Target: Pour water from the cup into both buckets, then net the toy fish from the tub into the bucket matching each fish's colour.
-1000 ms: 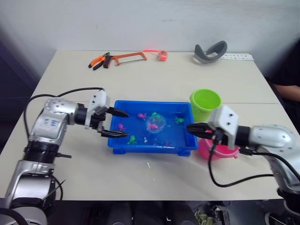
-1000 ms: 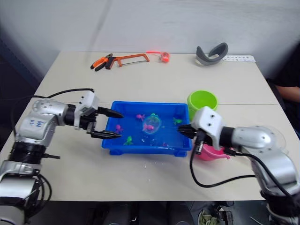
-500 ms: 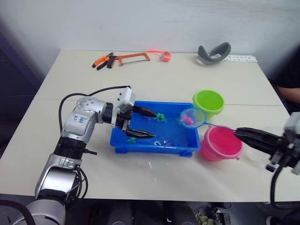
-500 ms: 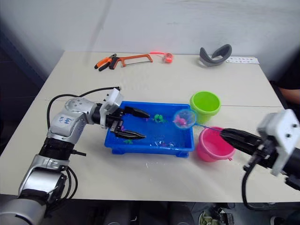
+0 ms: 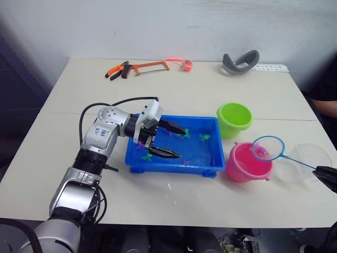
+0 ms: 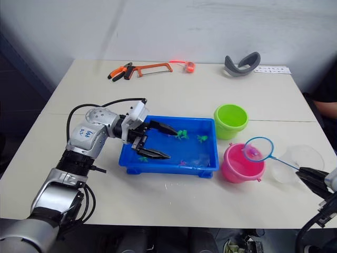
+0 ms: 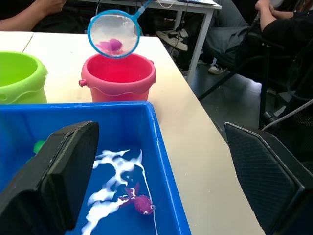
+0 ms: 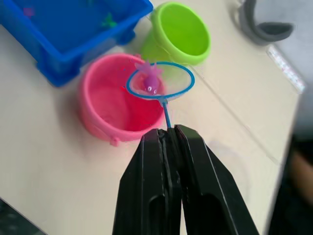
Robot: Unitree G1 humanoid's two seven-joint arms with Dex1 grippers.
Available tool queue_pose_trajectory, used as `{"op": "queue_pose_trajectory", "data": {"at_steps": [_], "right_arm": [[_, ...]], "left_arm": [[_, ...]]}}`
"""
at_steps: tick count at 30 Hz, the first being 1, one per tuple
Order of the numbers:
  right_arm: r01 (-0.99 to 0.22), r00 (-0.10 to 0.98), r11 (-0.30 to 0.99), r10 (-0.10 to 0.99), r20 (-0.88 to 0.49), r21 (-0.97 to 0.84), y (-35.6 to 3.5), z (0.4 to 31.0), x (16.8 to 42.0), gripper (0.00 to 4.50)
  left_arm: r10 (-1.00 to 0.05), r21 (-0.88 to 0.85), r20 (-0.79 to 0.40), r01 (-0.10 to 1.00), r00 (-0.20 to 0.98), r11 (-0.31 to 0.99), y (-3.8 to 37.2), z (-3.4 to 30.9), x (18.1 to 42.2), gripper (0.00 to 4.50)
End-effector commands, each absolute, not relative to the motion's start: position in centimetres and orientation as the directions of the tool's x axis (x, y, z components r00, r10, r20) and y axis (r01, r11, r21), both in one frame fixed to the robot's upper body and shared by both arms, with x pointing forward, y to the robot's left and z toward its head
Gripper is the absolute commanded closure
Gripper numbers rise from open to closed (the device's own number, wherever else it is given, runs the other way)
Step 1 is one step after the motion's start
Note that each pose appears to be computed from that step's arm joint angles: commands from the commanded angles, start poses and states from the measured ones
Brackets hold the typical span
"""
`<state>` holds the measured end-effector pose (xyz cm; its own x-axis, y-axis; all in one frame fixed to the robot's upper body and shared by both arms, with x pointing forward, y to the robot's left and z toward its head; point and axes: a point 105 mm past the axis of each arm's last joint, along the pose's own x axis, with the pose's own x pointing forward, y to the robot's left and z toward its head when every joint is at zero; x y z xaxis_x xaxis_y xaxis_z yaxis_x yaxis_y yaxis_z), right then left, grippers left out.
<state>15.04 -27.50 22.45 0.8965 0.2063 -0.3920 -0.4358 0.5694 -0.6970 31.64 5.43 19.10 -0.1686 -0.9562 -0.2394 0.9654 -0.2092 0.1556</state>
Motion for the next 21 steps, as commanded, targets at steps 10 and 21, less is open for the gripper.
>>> {"op": "queue_pose_trajectory", "data": {"at_steps": [10, 21], "right_arm": [[-0.34, 0.907, -0.175, 0.198, -0.371, -0.924, -26.8, 22.2, 15.2, 4.5], [-0.29, 0.861, -0.438, 0.27, -0.432, -0.851, -26.9, 20.7, 13.6, 4.5]], "left_arm": [[-0.955, 0.189, -0.24, 0.956, -0.176, -0.223, 5.1, 19.7, 31.9, 0.06], [-0.955, 0.197, -0.244, 0.955, -0.169, -0.22, 5.2, 19.8, 32.2, 0.06]]}}
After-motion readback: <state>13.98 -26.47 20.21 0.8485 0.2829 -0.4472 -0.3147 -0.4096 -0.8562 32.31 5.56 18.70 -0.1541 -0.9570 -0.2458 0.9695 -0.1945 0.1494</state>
